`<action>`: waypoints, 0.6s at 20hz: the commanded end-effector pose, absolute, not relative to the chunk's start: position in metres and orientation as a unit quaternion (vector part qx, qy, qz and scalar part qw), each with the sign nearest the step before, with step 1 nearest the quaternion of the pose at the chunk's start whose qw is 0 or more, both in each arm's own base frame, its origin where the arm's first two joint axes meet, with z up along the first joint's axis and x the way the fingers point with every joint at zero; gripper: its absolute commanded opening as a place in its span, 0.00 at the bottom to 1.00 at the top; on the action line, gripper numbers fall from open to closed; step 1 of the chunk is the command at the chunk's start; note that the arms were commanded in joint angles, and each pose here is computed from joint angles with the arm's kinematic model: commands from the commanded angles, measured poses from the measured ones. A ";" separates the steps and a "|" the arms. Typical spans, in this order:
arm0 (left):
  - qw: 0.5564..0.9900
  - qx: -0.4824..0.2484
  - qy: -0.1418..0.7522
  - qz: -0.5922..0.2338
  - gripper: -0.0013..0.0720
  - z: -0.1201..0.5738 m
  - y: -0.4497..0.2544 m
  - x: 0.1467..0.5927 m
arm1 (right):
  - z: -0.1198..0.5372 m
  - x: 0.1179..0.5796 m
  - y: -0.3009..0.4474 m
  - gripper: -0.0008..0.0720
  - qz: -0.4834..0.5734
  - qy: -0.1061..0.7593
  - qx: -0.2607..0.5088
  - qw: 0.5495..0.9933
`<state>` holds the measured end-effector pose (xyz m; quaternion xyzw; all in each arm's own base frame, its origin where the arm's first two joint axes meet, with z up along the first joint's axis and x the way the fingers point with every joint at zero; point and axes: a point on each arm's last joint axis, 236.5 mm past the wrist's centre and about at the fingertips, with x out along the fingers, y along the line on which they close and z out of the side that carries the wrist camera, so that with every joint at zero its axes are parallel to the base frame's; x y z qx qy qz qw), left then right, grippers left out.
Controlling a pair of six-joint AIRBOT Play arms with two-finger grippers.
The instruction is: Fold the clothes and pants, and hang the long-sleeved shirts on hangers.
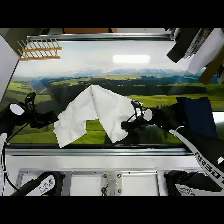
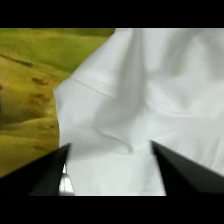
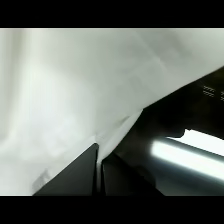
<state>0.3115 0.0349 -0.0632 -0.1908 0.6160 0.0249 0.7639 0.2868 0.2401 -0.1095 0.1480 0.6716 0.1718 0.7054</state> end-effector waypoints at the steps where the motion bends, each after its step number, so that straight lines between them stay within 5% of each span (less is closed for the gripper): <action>1: 0.758 -0.208 0.617 0.045 0.95 -0.064 0.053 0.305 | -0.095 0.299 0.242 0.02 0.185 0.657 0.126 0.720; 6: 0.727 -0.269 0.624 0.101 0.95 -0.100 0.073 0.270 | -0.066 0.316 0.241 0.02 0.202 0.635 0.090 0.741; 12: 0.721 -0.228 0.651 0.063 0.95 -0.132 0.032 0.261 | -0.059 0.323 0.245 0.02 0.206 0.626 0.092 0.746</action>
